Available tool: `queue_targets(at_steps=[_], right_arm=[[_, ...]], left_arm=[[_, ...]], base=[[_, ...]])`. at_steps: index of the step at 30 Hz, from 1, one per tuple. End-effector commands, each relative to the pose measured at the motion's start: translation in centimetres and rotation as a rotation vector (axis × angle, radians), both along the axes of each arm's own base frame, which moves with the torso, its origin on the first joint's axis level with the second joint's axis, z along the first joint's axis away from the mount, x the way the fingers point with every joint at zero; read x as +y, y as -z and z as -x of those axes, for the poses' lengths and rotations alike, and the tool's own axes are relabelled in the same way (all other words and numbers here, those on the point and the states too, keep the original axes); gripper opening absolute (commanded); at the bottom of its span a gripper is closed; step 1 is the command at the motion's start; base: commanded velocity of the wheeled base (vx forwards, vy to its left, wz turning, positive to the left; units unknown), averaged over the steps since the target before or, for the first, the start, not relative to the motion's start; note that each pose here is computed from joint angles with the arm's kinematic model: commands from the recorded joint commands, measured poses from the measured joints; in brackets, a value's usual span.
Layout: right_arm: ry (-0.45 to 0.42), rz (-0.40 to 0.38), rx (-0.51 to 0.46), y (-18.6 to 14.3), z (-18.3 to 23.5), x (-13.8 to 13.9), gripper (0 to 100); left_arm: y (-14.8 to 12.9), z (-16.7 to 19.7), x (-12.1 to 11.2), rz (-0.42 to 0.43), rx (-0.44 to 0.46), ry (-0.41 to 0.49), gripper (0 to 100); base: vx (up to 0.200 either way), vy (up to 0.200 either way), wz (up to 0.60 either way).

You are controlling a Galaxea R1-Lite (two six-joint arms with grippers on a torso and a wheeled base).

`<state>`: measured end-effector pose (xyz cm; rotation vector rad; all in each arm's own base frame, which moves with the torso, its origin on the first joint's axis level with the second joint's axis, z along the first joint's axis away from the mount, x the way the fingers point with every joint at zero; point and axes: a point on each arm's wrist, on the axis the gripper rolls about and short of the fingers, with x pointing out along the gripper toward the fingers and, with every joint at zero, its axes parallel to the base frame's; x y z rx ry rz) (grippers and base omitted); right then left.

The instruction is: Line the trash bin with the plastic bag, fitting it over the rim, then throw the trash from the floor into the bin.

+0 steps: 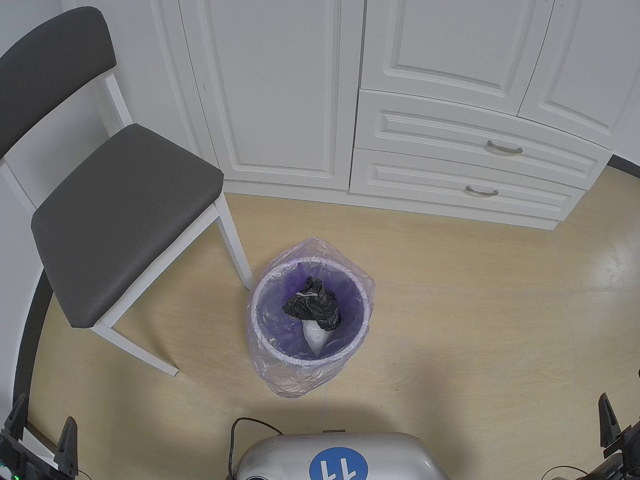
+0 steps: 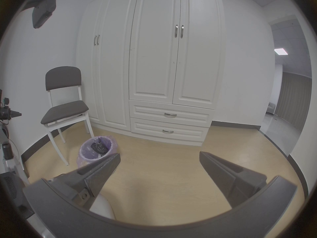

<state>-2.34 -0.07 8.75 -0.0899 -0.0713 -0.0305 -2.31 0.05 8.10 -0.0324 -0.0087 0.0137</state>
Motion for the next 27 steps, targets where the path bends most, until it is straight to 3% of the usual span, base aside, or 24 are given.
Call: queue_targets(at_steps=[1, 3, 5, 27], right_arm=[[-0.004, -0.002, 0.005, 0.52, -0.03, 0.01, 100], [-0.004, -0.002, 0.005, 0.52, -0.03, 0.01, 100], [-0.053, -0.046, 0.085, 1.23, -0.01, 0.12, 100], [-0.042, -0.091, 0.081, 1.3, -0.06, 0.09, 100]], left_arm=[[0.5, -0.05, 0.0, 0.0, 0.007, 0.002, 100], [0.5, -0.05, 0.0, 0.0, 0.007, 0.002, 100], [0.5, -0.05, 0.0, -0.017, 0.007, 0.005, 100], [0.5, -0.04, 0.0, -0.02, 0.006, -0.002, 100]], base=[[0.0, 0.0, 0.0], [0.0, 0.0, 0.0], [0.0, 0.0, 0.0], [0.0, 0.0, 0.0]])
